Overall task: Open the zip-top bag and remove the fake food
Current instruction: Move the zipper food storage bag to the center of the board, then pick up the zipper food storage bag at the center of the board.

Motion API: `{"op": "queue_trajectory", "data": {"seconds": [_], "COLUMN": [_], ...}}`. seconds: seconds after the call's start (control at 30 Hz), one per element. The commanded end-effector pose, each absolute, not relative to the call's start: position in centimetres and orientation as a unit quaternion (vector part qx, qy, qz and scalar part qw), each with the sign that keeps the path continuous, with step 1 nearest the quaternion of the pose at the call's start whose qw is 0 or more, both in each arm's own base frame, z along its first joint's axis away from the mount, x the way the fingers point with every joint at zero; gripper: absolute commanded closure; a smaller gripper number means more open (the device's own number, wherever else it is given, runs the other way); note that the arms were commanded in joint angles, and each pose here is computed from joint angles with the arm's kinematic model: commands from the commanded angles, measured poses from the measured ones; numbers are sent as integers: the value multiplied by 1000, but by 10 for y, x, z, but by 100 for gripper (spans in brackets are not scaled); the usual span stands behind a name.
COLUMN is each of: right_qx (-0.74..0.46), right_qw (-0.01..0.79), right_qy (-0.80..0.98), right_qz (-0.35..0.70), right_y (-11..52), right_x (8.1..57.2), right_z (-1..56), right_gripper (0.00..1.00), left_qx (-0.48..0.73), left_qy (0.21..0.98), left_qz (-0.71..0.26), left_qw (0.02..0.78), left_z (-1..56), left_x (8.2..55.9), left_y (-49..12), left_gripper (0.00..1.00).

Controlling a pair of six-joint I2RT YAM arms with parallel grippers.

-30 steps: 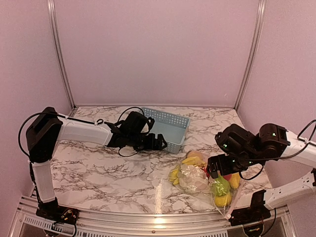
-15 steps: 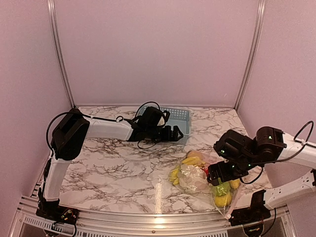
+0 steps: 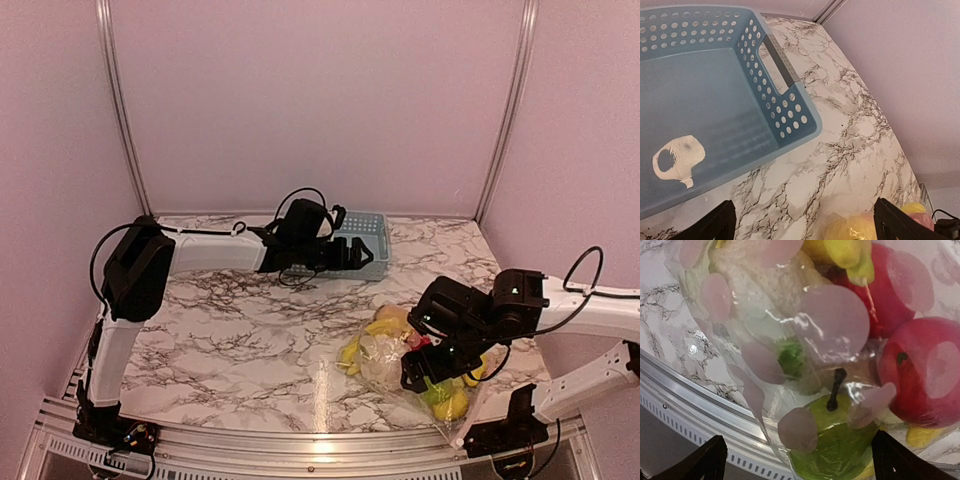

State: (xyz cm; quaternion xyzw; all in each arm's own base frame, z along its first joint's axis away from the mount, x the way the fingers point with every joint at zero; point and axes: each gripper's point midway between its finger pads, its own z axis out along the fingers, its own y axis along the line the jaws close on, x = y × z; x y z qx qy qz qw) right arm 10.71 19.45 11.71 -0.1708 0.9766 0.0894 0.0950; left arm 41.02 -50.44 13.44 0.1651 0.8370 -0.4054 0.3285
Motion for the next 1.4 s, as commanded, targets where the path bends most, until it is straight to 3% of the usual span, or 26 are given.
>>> {"op": "queue_trajectory", "data": {"seconds": [0.0, 0.17, 0.37, 0.63, 1.0, 1.37], "right_qx": [-211, -231, -203, -202, -77, 57], "right_qw": [96, 116, 178, 233, 276, 234], "right_qy": [961, 954, 944, 923, 949, 940], "right_qz": [153, 155, 187, 233, 129, 242], "right_y": [238, 274, 309, 364, 246, 179], "right_x": [110, 139, 208, 250, 244, 213], "right_z": [117, 113, 120, 153, 178, 136], "right_gripper": [1, 1, 1, 1, 1, 14], "left_qx": [170, 133, 91, 77, 172, 188], "left_qy": [824, 835, 854, 869, 847, 844], "left_qz": [-406, -371, -330, -319, -376, -388], "left_qw": [358, 383, 393, 371, 335, 317], "left_z": [187, 214, 215, 197, 204, 200], "left_x": [395, 386, 385, 368, 335, 319], "left_y": [-481, -427, -359, -323, -377, -406], "left_gripper": [1, 1, 1, 1, 1, 1]}}
